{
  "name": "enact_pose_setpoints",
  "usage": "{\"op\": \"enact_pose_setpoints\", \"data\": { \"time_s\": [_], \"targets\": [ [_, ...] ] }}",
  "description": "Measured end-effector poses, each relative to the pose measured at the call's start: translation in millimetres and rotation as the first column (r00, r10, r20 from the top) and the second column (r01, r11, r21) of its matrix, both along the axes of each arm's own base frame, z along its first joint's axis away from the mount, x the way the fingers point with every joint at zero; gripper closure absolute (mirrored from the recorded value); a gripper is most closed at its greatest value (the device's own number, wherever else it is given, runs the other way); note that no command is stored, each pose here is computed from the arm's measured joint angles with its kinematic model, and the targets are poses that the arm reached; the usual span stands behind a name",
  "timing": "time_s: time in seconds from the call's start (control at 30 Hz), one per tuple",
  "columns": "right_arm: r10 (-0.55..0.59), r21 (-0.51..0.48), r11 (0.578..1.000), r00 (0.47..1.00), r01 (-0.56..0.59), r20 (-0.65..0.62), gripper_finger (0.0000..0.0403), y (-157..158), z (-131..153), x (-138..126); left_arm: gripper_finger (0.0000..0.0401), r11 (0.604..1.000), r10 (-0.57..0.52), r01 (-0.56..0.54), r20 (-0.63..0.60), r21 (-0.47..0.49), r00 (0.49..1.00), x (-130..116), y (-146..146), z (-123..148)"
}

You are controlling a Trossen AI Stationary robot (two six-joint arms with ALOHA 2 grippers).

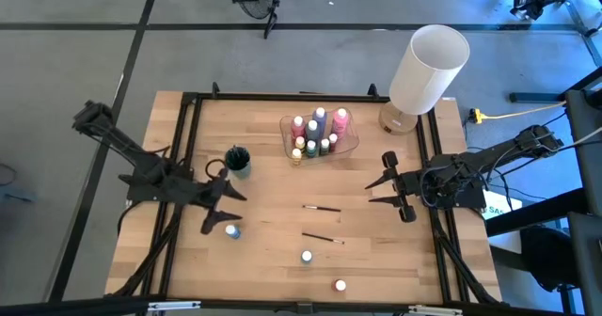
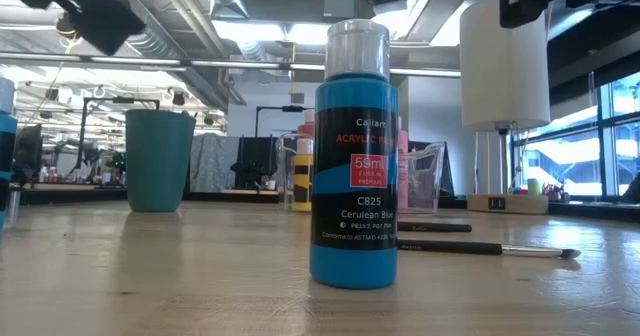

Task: Pick & Place Paint Supplies
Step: Put the blue paint bottle into the transparent bin

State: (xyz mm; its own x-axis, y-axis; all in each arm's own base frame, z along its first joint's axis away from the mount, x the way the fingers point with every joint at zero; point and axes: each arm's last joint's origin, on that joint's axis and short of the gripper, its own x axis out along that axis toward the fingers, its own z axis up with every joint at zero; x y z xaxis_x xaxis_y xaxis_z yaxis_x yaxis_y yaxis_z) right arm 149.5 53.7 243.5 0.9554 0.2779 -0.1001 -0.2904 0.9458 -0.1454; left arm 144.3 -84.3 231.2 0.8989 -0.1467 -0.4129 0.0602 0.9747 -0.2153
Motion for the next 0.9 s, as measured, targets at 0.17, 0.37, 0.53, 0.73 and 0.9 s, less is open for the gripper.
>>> {"op": "enact_pose_setpoints", "data": {
  "time_s": [0.17, 0.37, 0.53, 0.73, 0.9],
  "targets": [
    [-0.003, 0.023, 1.000, 1.000, 0.003, -0.013, 0.0245, 0.4, -0.9, 1.2, 0.0141, 0.986, -0.025, 0.022, -0.017, -0.163, 1.000, -5.5, -8.5, 11.6],
    [-0.001, 0.020, 1.000, 1.000, 0.002, -0.026, 0.0245, 1.5, -3.0, 3.7, 0.0141, 0.976, -0.171, 0.154, -0.108, -0.151, 0.979, -14.6, -15.3, 5.0],
    [0.003, 0.022, 1.000, 1.000, -0.003, -0.022, 0.0245, 2.1, -3.0, 5.1, 0.0142, 0.984, -0.173, 0.163, -0.170, -0.072, 0.970, -20.6, -17.7, -2.7],
    [0.003, 0.050, 0.999, 1.000, -0.002, -0.012, 0.0245, 2.3, -1.4, 5.3, 0.0150, 0.987, -0.150, 0.159, -0.230, 0.022, 0.962, -26.9, -16.4, -9.9],
    [0.004, 0.062, 0.998, 1.000, -0.004, 0.000, 0.0245, 2.4, 0.0, 5.7, 0.0150, 0.984, -0.159, 0.174, -0.239, 0.045, 0.958, -28.8, -17.4, -11.1]
  ]
}}
